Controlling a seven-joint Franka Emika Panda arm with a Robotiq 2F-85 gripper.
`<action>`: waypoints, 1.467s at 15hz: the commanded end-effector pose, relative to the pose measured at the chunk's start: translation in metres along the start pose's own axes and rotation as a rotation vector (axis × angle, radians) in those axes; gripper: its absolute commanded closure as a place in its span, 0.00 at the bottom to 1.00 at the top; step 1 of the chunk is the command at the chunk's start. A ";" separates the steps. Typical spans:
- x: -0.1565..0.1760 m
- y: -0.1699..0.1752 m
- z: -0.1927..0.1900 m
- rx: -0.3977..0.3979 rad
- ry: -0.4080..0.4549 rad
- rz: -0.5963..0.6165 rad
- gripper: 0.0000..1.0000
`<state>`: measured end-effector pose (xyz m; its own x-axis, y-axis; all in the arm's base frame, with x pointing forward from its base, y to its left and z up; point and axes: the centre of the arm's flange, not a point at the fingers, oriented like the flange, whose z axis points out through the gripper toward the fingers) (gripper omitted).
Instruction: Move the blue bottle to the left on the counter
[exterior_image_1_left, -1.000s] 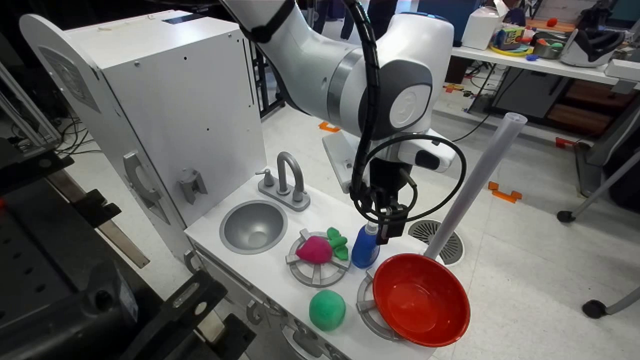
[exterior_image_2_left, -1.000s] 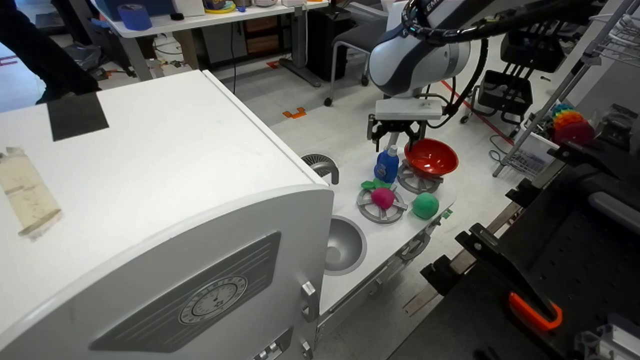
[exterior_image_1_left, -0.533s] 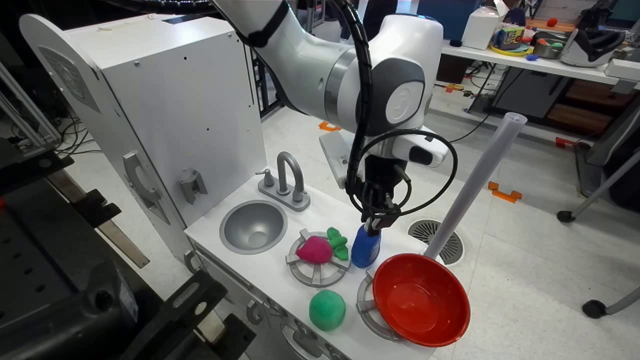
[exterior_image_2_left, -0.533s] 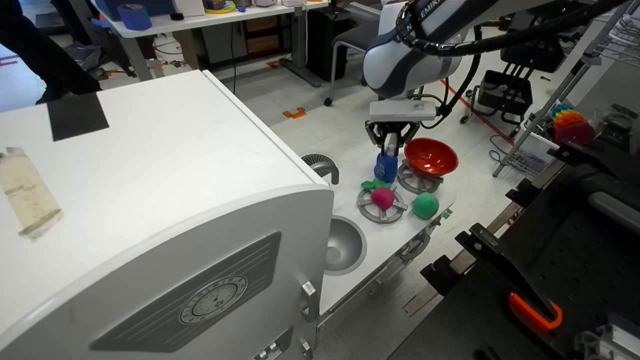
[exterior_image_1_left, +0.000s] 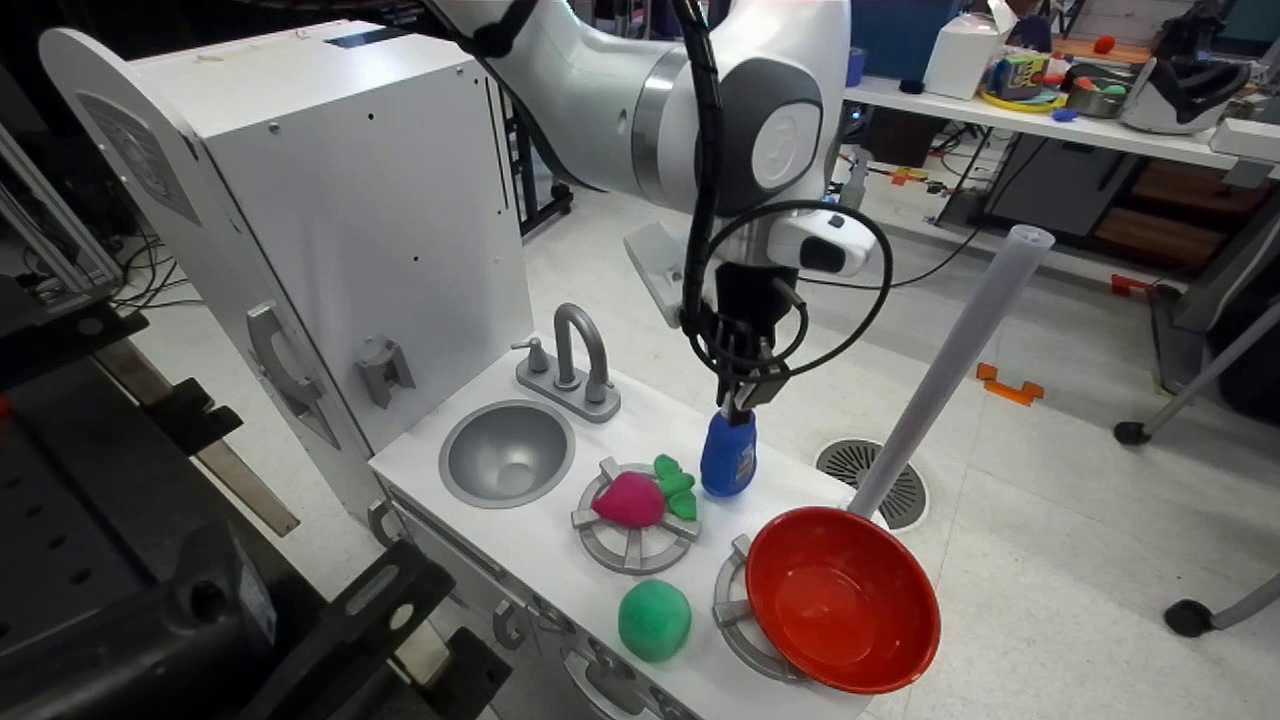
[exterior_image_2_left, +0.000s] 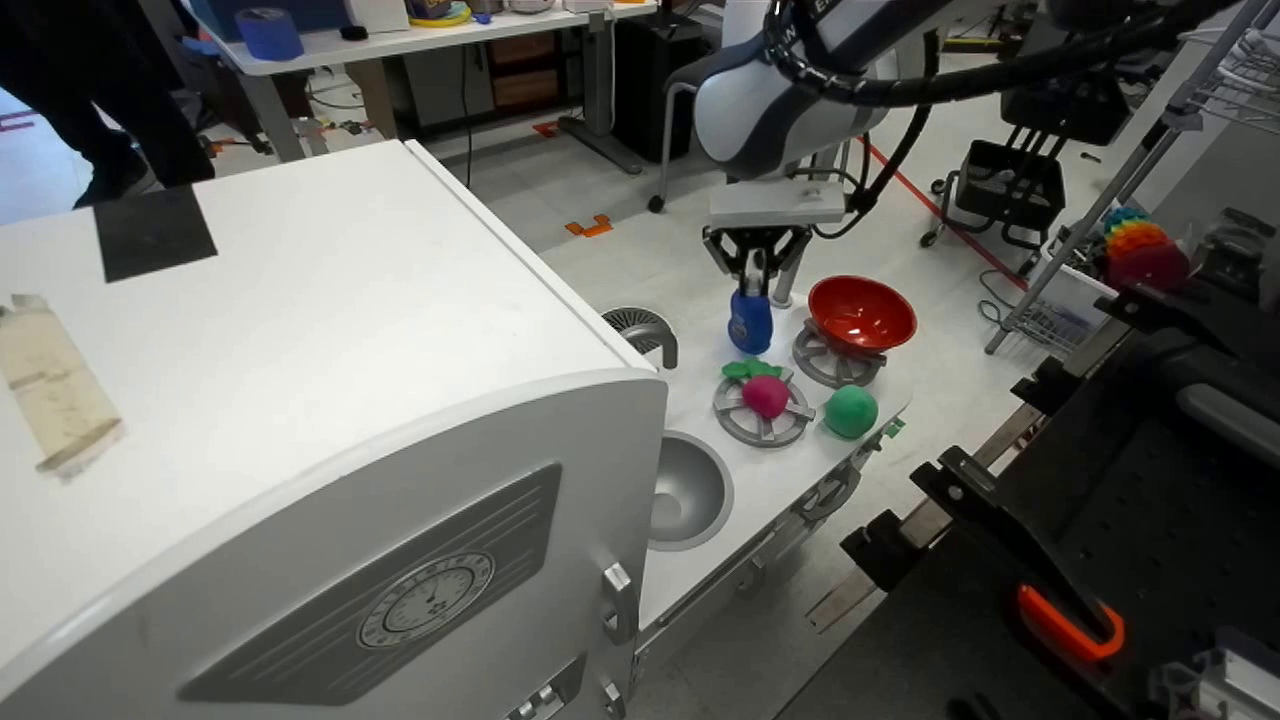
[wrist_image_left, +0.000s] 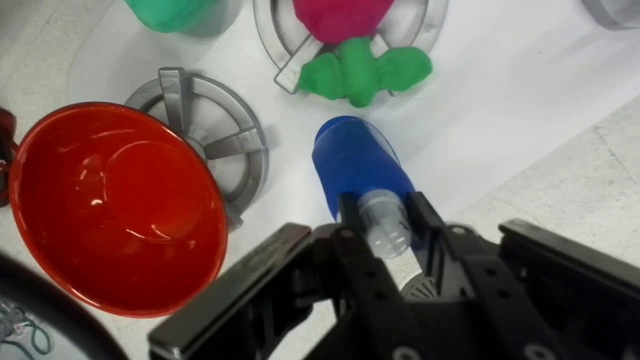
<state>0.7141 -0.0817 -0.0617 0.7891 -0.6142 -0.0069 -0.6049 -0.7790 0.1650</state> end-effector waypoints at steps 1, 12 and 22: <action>0.014 -0.054 -0.015 0.030 0.032 -0.034 0.93; -0.026 -0.118 0.021 0.064 -0.074 -0.089 0.93; -0.026 -0.107 0.041 0.007 -0.067 -0.094 0.63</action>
<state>0.7047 0.0130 -0.0796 0.8318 -0.5469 -0.0944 -0.5357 -0.8357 0.1211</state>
